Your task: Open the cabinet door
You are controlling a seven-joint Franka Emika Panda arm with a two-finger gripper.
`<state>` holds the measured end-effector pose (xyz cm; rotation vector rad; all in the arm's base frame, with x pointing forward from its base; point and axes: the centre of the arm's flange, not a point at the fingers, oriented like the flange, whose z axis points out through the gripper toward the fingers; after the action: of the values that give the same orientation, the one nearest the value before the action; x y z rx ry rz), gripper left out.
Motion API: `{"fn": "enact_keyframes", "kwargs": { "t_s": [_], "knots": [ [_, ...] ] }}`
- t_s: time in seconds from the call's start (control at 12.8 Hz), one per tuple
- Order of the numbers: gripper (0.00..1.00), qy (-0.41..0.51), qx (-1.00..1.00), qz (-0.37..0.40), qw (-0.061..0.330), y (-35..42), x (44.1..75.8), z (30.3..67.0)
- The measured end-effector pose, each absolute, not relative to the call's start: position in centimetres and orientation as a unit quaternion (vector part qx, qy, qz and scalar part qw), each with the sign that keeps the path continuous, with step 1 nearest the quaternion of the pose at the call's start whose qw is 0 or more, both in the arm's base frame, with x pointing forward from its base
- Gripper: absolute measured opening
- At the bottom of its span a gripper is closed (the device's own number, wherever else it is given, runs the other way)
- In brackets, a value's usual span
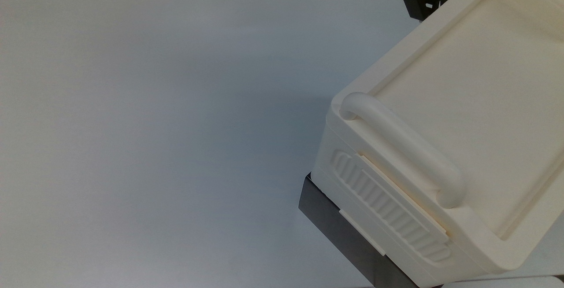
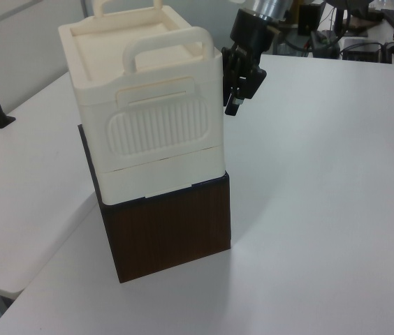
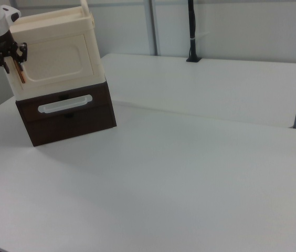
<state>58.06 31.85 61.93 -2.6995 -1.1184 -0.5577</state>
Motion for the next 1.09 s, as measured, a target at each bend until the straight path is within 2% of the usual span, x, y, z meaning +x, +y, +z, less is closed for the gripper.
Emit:
{"fn": "enact_keyframes", "kwargs": {
  "t_s": [0.16,0.39,0.47,0.55,0.86,1.09],
  "knots": [
    [0.44,-0.371,-0.903,-0.199,0.084,31.9,58.5,62.0],
    [0.27,-0.368,-0.904,-0.202,0.084,31.5,58.7,62.0],
    [0.17,-0.366,-0.904,-0.202,0.083,31.3,58.8,62.0],
    [0.14,-0.366,-0.904,-0.202,0.083,31.3,58.8,62.1],
    [0.14,-0.367,-0.907,-0.191,0.082,31.0,58.6,62.1],
    [0.17,-0.367,-0.919,-0.124,0.068,27.8,57.3,63.1]
  ]
}}
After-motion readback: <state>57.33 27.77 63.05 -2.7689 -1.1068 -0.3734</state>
